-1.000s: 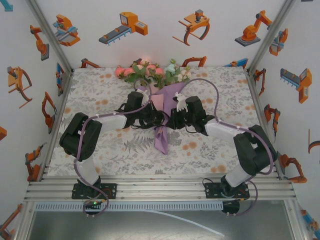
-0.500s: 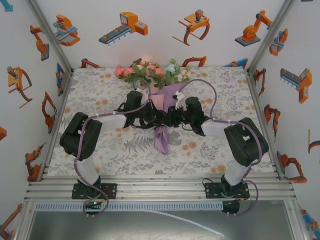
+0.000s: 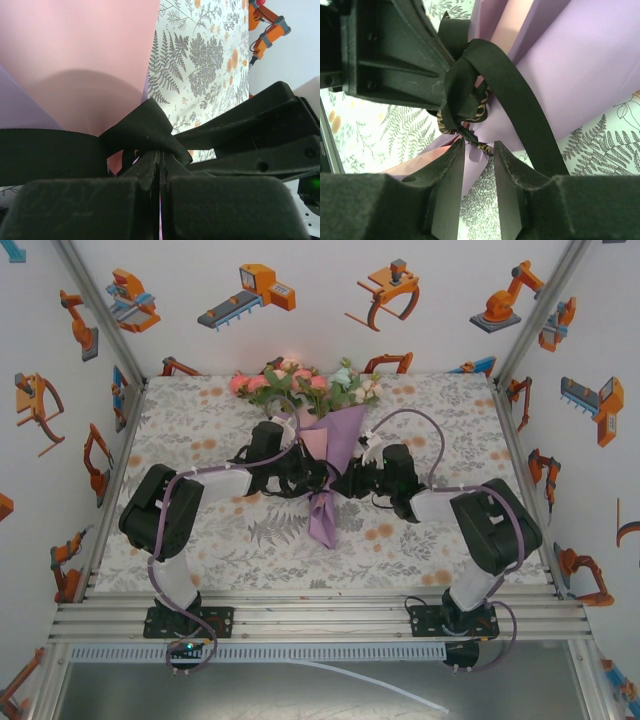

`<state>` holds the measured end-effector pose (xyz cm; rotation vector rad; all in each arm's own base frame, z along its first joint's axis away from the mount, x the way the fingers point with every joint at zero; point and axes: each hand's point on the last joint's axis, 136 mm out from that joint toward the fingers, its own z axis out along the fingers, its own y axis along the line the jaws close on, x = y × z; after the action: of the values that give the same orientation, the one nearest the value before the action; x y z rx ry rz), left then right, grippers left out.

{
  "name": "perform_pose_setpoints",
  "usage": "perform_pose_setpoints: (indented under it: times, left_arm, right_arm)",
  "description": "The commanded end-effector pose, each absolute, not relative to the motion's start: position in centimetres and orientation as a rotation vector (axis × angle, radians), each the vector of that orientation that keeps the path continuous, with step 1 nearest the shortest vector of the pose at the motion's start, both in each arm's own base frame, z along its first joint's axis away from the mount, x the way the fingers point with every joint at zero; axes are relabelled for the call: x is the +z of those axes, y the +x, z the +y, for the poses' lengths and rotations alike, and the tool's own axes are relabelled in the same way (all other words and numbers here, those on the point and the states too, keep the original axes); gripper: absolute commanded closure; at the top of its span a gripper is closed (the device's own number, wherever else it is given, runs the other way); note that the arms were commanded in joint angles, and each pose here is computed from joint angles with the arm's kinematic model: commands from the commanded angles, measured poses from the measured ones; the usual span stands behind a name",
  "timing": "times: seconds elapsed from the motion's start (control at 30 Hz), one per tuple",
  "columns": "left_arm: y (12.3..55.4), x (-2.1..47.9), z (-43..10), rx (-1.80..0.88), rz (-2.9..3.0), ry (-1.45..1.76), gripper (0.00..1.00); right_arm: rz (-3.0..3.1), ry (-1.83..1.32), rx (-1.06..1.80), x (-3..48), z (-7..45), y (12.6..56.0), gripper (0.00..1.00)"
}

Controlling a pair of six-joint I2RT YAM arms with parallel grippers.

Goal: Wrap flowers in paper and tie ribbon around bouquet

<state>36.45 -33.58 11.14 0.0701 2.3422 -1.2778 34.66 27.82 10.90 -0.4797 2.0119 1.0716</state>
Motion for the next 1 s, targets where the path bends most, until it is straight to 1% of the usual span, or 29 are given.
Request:
perform_pose_setpoints:
  times: [0.0,0.07,0.17,0.37,0.57,0.63,0.73,0.8,0.9,0.97]
  left_arm:
    - [36.4,12.0,-33.5,-1.302,2.317,0.075,1.0]
    - [36.4,12.0,-33.5,-1.301,2.317,0.072,1.0]
    - [36.4,11.8,-33.4,-1.3,2.32,0.071,1.0]
    - [36.5,11.9,-33.7,-1.312,2.317,0.074,1.0]
    - [36.4,11.9,-33.8,-1.326,2.317,0.075,1.0]
    - [36.4,11.9,-33.8,-1.327,2.315,0.074,1.0]
    - [36.3,12.0,-33.8,-1.334,2.313,0.077,1.0]
    - [36.3,12.0,-33.9,-1.343,2.312,0.078,1.0]
    - [36.3,12.1,-33.9,-1.346,2.306,0.079,1.0]
    - [36.4,12.1,-33.9,-1.344,2.308,0.079,1.0]
  right_arm:
    - [1.928,-0.451,1.091,12.8,28.5,36.5,0.69]
    - [1.919,-0.458,1.106,13.1,28.9,36.7,0.68]
    - [1.91,-0.448,1.137,13.3,29.2,36.8,0.6]
    - [1.879,-0.459,1.162,13.6,29.5,36.8,0.52]
    - [1.821,-0.505,1.208,13.9,30.4,36.9,0.49]
    - [1.812,-0.505,1.214,14.0,30.5,37.0,0.51]
    - [1.812,-0.5,1.215,13.9,30.6,37.1,0.57]
    - [1.809,-0.504,1.225,14.0,30.8,37.2,0.58]
    - [1.813,-0.493,1.224,14.0,30.8,37.3,0.67]
    - [1.817,-0.489,1.222,13.8,30.7,37.3,0.75]
